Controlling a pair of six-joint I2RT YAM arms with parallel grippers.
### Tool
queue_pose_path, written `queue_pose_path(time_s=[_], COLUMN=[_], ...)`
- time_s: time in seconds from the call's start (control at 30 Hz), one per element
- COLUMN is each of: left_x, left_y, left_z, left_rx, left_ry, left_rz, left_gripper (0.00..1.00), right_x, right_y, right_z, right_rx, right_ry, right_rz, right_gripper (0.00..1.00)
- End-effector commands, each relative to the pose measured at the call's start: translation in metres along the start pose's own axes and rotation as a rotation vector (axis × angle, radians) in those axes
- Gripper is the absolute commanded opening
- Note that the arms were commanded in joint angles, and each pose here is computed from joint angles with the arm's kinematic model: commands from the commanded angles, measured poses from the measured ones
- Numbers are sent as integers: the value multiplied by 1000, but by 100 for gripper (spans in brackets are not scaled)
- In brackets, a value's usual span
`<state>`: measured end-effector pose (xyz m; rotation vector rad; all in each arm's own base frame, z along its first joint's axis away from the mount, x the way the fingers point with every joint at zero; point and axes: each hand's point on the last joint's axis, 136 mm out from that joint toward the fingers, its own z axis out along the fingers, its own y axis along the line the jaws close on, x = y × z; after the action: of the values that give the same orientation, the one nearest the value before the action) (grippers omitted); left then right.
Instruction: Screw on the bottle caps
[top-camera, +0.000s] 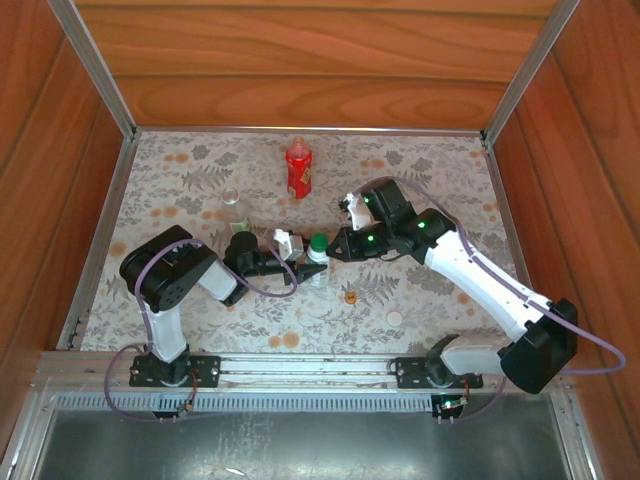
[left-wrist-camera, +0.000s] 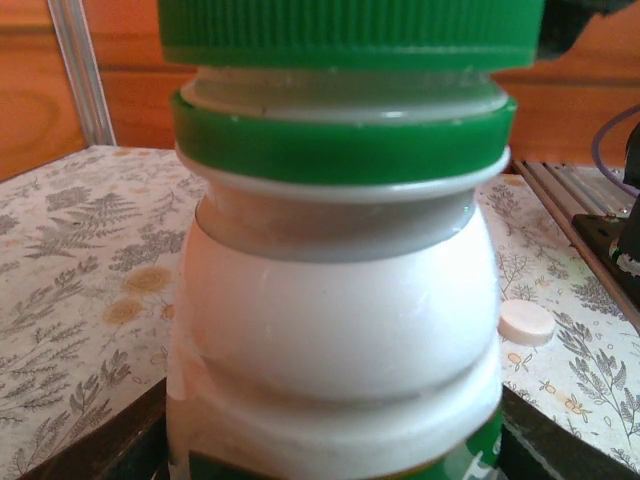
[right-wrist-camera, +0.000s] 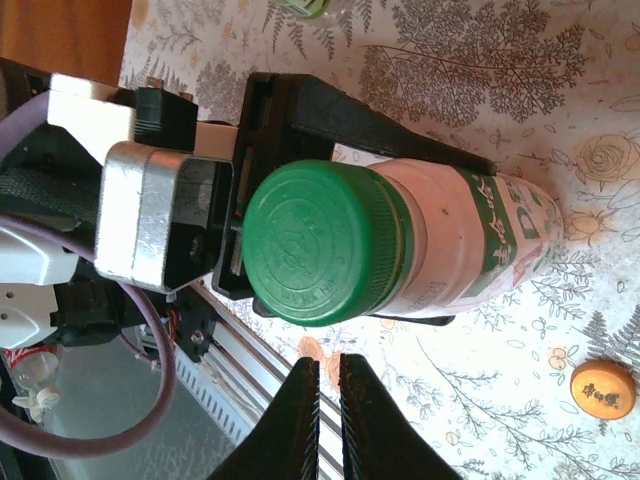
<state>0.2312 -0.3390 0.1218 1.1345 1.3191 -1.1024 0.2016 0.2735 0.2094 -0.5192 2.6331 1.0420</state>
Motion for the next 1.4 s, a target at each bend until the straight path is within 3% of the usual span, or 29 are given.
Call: queue_pose_path(time_s=[0.0,0.23,0.43,0.67,0.9,1.07,1.13,1.23,1.37], left_x=[6,5,5,5,2,0,-3,-13,-30], left_y=[1,0,0,1,2,2,1,-4,-22], left_z=[2,1,2,1,1,2,2,0,-1], left_rx=[6,9,10,7,1,5,9,43,150], left_ry=[13,11,10,10,6,1,-5,-20,-31], left_rz=[-17,-16,-19,-22,-21,-20,-21,-39,-67], left_gripper=[58,58,58,58,58,58,58,58,58], right_x=[-15,-47,-48,-22,9,6,1,-6,-6], right_y=[4,-3,0,10,11,15,13,17,28], right_z=[-8,-4,5,9,4,-9,-16,-28,-45], right_rx=[1,13,-20,-132,-199,-183,-146,-110,-106], right_ry=[-62,-89,-36,42,62,12,-16,-57,-118], right_rz=[-11,-20,-38,-14,40,-17,-79,-236,-591], right_gripper=[21,32,23,12,9,11,17,45,67])
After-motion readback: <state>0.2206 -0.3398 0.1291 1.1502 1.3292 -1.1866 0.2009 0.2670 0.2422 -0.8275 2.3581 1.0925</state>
